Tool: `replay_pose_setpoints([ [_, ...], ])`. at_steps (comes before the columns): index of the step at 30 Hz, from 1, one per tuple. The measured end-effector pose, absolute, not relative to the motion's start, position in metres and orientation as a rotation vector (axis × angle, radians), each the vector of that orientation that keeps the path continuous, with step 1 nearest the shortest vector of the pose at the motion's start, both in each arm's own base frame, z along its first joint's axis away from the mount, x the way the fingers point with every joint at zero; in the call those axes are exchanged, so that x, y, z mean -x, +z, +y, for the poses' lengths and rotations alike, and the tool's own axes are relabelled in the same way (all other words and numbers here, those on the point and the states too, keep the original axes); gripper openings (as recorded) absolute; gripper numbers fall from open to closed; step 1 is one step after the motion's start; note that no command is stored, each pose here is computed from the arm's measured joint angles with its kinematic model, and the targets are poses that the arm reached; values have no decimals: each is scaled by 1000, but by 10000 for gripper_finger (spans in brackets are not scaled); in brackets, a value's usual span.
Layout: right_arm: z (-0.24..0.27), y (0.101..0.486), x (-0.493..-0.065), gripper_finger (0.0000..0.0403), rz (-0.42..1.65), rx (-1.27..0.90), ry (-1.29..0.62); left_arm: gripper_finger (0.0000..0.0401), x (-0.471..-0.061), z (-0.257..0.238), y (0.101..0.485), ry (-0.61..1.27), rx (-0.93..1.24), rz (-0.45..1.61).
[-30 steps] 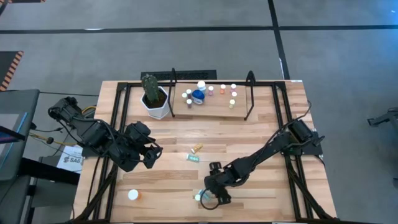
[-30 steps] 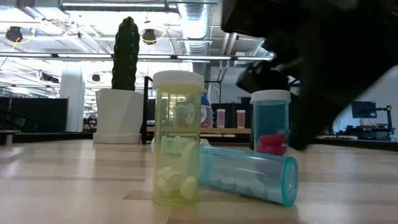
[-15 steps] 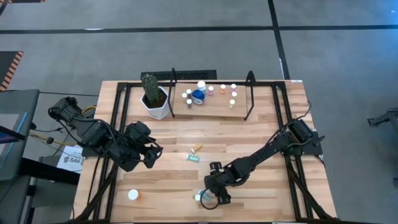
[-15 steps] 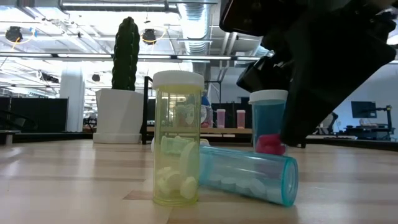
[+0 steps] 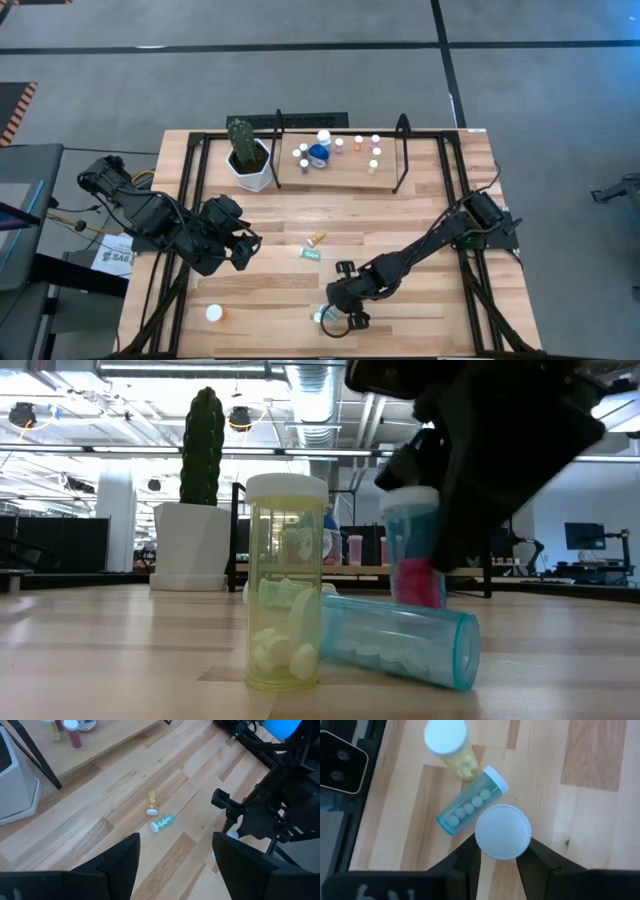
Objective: Pick and place medicine bottles onto shelf by color
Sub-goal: Put the small blue pill bottle on the shelf
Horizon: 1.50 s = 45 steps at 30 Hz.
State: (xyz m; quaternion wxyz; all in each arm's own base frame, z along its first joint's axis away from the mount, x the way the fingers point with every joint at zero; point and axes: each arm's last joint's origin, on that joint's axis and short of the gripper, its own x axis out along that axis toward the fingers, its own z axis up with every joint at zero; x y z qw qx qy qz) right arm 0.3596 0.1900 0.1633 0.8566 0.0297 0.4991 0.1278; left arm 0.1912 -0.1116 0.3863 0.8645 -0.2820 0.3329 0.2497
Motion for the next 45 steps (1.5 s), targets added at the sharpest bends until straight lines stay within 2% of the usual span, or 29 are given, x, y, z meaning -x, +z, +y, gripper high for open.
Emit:
replay_pose_setpoints([
  [13,160,193,-370,123,1106,38,253,235,-191,-112,386,503,538,709],
  [18,125,216,-370,122,1097,52,212,235,-191,-111,386,491,504,718],
  [24,60,242,-360,123,1070,56,114,235,-190,-111,386,485,464,725],
  [29,-5,240,-332,123,1052,-66,-80,235,-191,-110,386,482,422,718],
  [36,-72,242,-313,123,880,-418,-401,235,-196,-100,387,553,385,664],
  [45,-113,238,-310,123,800,-482,-544,235,-210,-66,389,725,414,604],
])
